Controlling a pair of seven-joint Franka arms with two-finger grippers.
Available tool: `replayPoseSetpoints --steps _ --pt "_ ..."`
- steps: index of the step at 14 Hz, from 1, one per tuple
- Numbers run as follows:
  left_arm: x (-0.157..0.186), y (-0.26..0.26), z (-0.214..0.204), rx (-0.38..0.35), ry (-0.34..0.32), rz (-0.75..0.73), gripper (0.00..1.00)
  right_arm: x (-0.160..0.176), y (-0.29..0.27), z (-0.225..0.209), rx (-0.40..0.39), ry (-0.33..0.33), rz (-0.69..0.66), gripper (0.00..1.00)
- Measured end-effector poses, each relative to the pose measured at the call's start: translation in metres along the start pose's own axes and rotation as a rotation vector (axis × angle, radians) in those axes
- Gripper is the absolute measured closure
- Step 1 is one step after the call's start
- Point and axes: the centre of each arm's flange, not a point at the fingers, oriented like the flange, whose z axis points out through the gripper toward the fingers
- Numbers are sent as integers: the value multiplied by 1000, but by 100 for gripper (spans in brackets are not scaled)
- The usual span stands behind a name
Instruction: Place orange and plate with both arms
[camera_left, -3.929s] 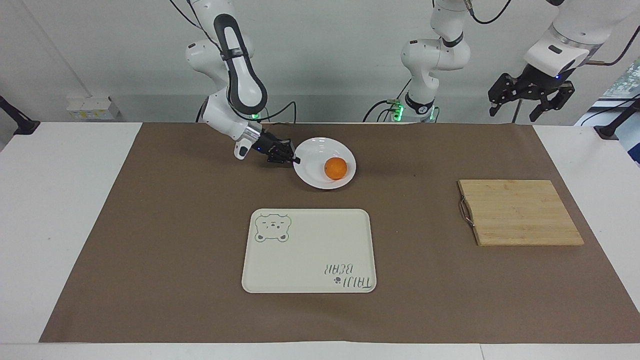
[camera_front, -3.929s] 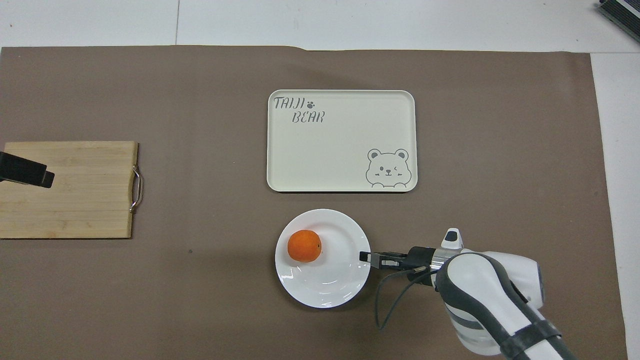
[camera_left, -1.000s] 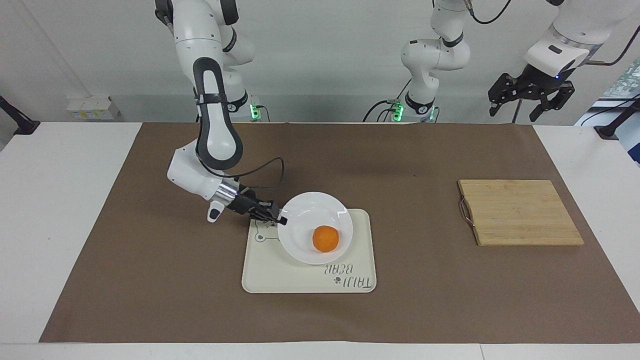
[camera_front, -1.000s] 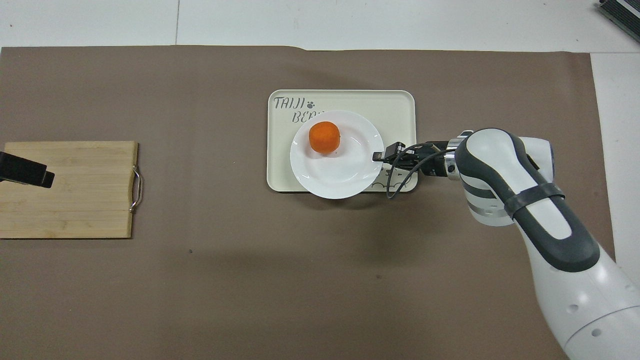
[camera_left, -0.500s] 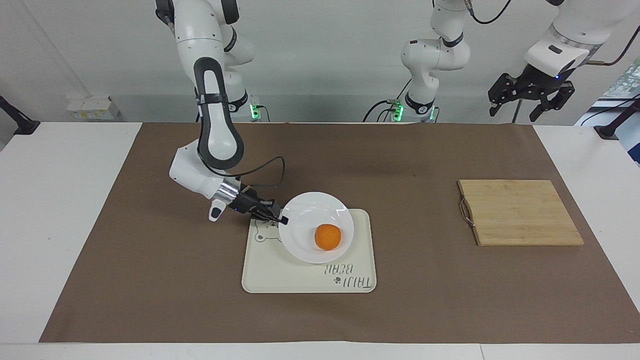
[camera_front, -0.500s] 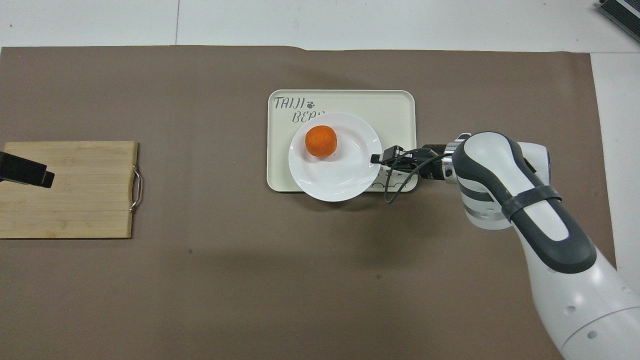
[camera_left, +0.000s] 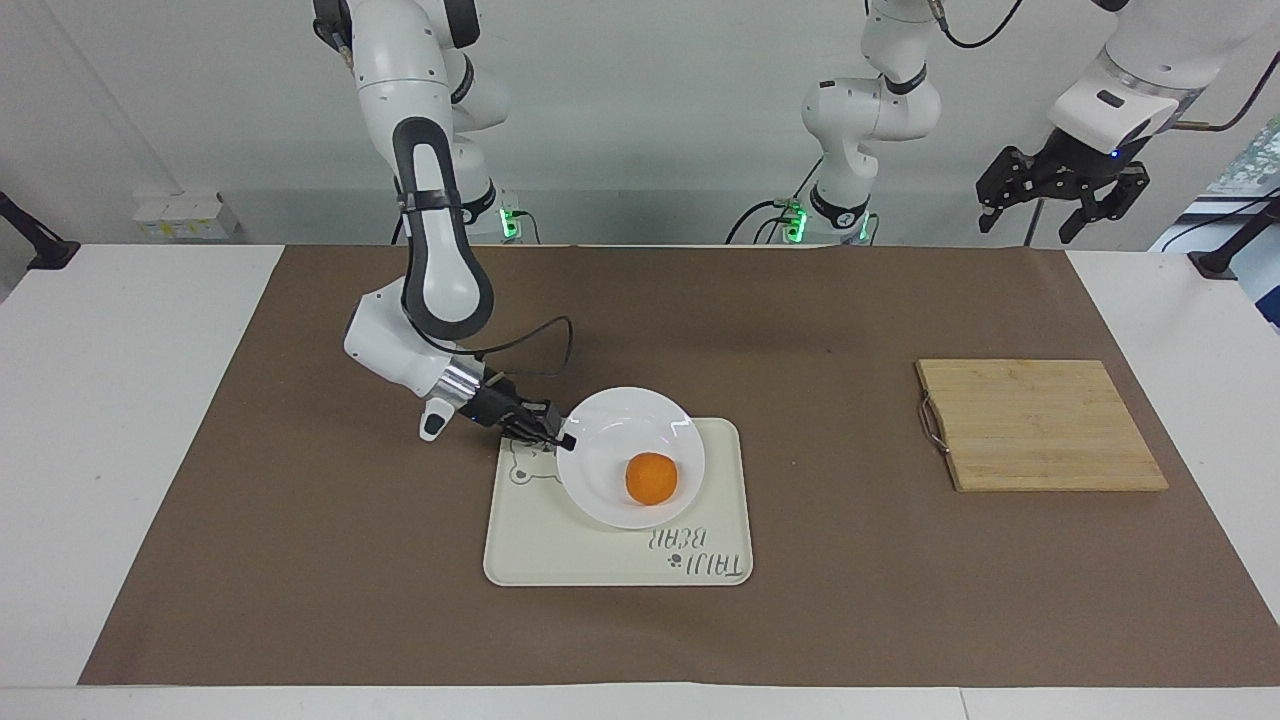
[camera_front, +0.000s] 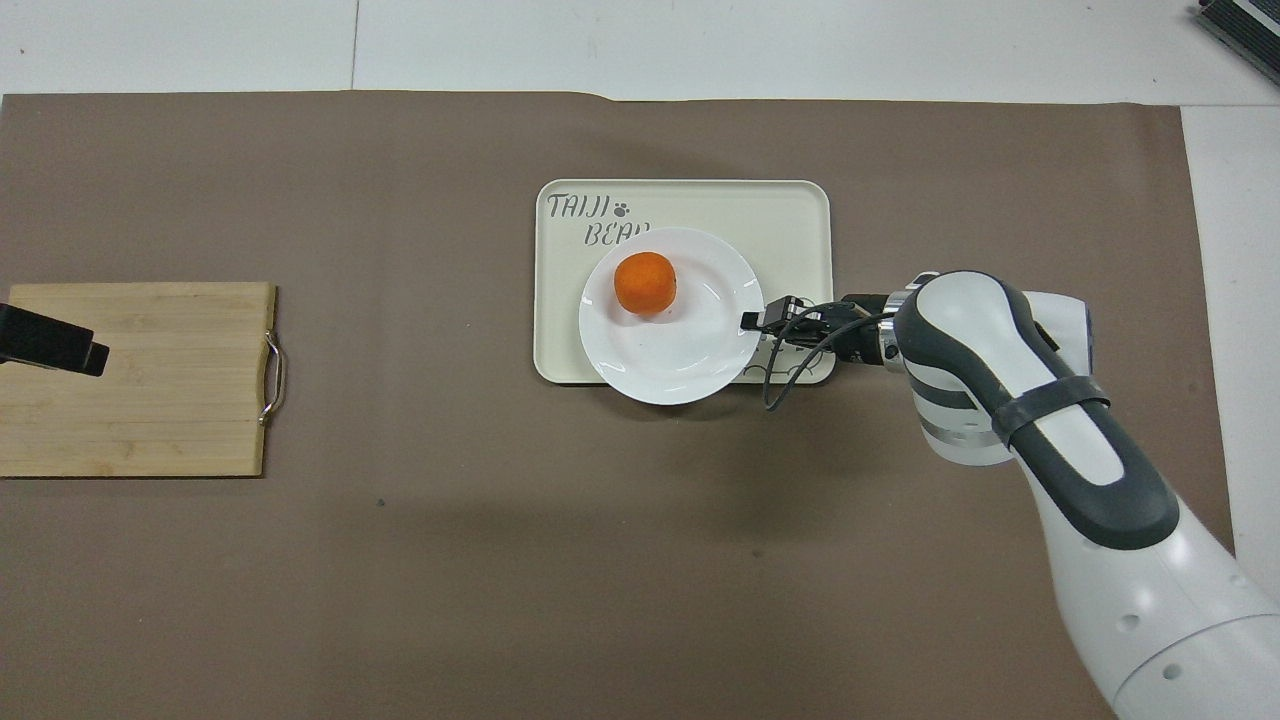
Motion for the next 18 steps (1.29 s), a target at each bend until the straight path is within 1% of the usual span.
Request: replayPoseSetpoints --steps 5,9,10,11,12,14,15,18 --pt "0 0 0 0 0 0 0 0 -1 1 1 4 -36 95" --pt "0 0 0 0 0 0 0 0 -1 1 1 5 -40 95" --pt "0 0 0 0 0 0 0 0 -1 1 1 5 -40 91" --pt "0 0 0 0 0 0 0 0 -2 1 2 6 -42 91" --pt "0 0 0 0 0 0 0 1 -3 0 3 8 -44 82" --pt "0 0 0 0 0 0 0 5 -6 -2 5 17 -53 58" --pt "0 0 0 0 0 0 0 7 -8 -5 8 25 -58 48" --pt "0 0 0 0 0 0 0 17 -15 -13 15 47 -73 13"
